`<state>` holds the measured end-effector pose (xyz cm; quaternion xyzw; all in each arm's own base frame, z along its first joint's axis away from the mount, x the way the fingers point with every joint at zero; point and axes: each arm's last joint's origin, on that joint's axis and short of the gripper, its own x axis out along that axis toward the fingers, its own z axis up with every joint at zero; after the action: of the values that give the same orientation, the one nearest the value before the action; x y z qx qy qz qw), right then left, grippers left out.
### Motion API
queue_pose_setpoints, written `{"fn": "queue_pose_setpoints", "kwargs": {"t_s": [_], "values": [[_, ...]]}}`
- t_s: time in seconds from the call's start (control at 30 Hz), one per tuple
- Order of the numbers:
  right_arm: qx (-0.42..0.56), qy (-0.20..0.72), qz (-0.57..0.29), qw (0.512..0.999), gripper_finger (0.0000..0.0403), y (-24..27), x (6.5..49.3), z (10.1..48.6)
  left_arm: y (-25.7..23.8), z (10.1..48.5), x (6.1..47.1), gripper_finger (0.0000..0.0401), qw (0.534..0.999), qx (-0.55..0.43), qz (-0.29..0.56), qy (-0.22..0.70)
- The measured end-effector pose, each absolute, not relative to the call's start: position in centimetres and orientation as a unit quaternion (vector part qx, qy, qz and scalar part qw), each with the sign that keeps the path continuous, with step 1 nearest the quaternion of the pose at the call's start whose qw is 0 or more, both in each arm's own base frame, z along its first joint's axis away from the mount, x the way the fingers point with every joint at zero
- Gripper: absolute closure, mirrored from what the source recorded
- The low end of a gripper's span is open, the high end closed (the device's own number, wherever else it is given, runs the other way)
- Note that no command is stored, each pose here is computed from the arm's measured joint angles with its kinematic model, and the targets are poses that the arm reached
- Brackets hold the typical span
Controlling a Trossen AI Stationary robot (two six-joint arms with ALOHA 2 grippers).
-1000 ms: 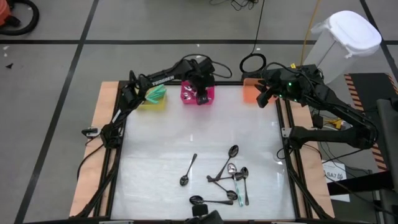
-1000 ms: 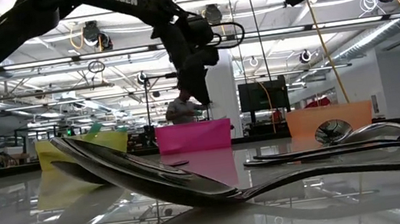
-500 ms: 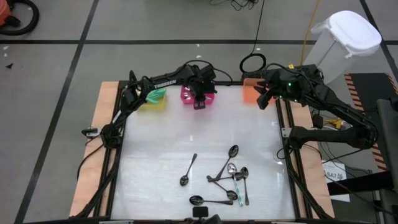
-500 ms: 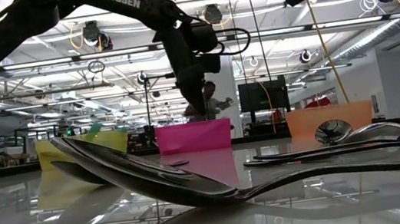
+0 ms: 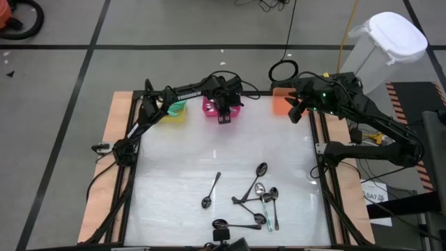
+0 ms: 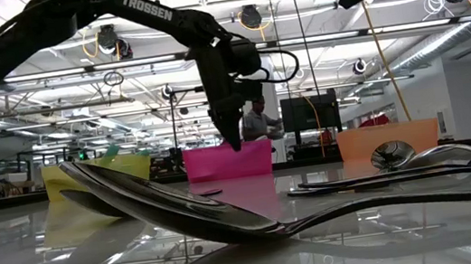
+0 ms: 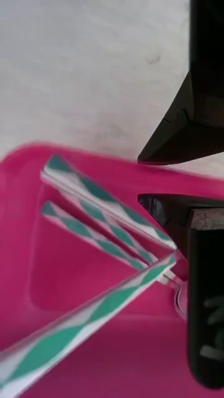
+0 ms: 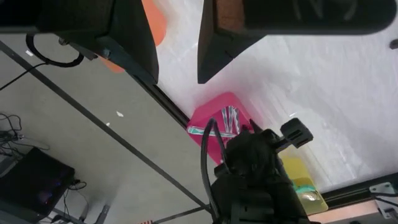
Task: Sort silverware by color (type)
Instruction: Adjust the pink bin
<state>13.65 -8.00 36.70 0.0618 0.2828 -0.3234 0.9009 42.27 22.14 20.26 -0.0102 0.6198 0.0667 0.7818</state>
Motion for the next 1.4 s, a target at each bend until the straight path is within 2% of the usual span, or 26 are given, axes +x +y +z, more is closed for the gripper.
{"fn": "queue_pose_setpoints", "kwargs": {"t_s": [0.2, 0.43, 0.57, 1.0, 1.13, 1.4], "values": [[0.060, 0.284, -0.323, 0.901, 0.0293, -8.0, 13.6, 36.7, 22.4, 19.6, 42.7, 0.0318, 0.787, -0.011, 0.072, 0.613], [0.052, 0.286, -0.321, 0.902, 0.0293, -8.0, 13.7, 36.7, 22.2, 19.9, 43.5, 0.0367, 0.806, 0.005, 0.073, 0.587], [0.052, 0.283, -0.321, 0.903, 0.0293, -8.0, 13.7, 36.8, 21.8, 20.0, 43.9, 0.0386, 0.820, 0.012, 0.045, 0.571], [0.052, 0.284, -0.321, 0.902, 0.0293, -8.1, 13.7, 36.7, 19.2, 20.1, 45.5, 0.0390, 0.832, 0.052, 0.012, 0.552], [0.052, 0.283, -0.321, 0.902, 0.0293, -8.1, 13.7, 36.7, 18.8, 20.2, 46.0, 0.0376, 0.835, 0.078, 0.000, 0.544], [0.062, 0.280, -0.324, 0.902, 0.0293, -8.0, 13.7, 36.7, 18.7, 20.4, 46.3, 0.0306, 0.835, 0.102, 0.019, 0.540]]}}
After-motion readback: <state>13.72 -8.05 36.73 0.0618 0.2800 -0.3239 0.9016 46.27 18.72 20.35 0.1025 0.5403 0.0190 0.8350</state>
